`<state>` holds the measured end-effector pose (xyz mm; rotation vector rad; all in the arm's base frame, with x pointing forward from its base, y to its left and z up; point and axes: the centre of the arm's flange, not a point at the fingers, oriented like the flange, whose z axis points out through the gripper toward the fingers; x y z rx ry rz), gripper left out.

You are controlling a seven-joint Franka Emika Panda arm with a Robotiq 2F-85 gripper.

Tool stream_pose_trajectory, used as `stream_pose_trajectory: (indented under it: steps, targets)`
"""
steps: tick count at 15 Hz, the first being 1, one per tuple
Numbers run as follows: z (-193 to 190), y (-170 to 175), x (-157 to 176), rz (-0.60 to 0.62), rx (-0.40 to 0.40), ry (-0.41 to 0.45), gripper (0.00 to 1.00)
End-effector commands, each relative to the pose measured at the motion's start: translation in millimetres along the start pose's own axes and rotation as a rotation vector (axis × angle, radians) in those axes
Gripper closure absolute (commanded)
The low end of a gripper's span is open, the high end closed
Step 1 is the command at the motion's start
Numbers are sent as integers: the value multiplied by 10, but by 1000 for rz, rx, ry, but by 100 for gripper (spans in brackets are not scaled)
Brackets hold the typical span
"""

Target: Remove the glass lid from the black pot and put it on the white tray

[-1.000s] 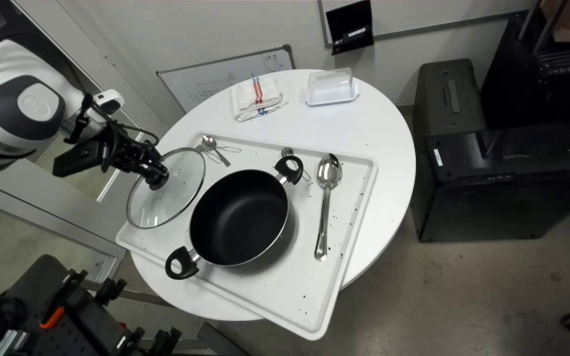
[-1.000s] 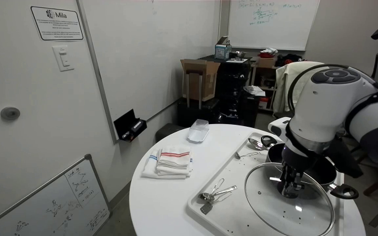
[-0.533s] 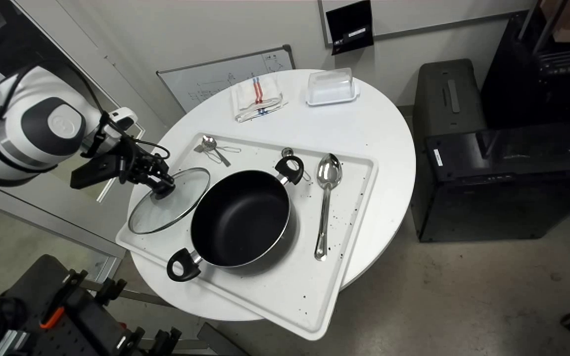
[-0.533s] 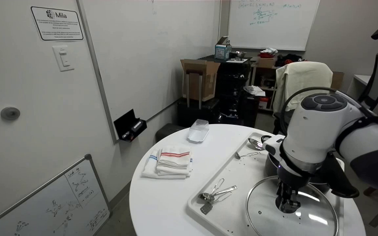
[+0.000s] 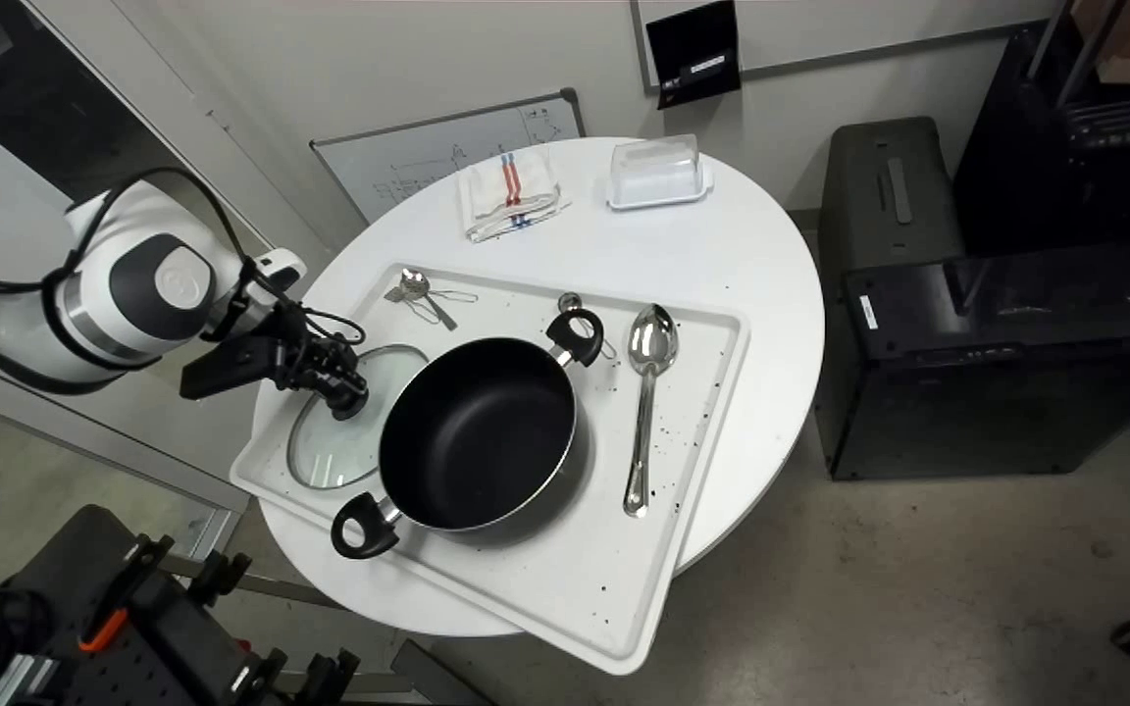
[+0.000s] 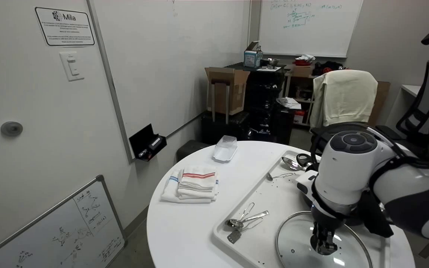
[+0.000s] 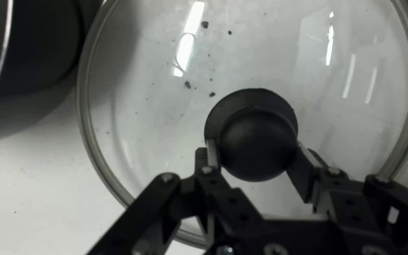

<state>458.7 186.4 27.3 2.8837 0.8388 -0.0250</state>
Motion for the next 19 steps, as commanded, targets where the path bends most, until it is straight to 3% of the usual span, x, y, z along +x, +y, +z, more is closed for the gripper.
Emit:
stream_pose_trajectory:
  steps: [1, 6, 7, 8, 9, 12, 19]
  targets:
    - [80, 6, 112, -10, 11, 29, 75]
    - [78, 2, 133, -12, 13, 36, 75]
    - [63, 6, 122, -10, 15, 34, 67]
    - [48, 12, 107, -8, 19, 31, 25]
    - [35, 17, 92, -6, 20, 30, 23]
    - [-29, 24, 38, -8, 30, 31, 4]
    - [-331, 23, -139, -53, 62, 66, 0]
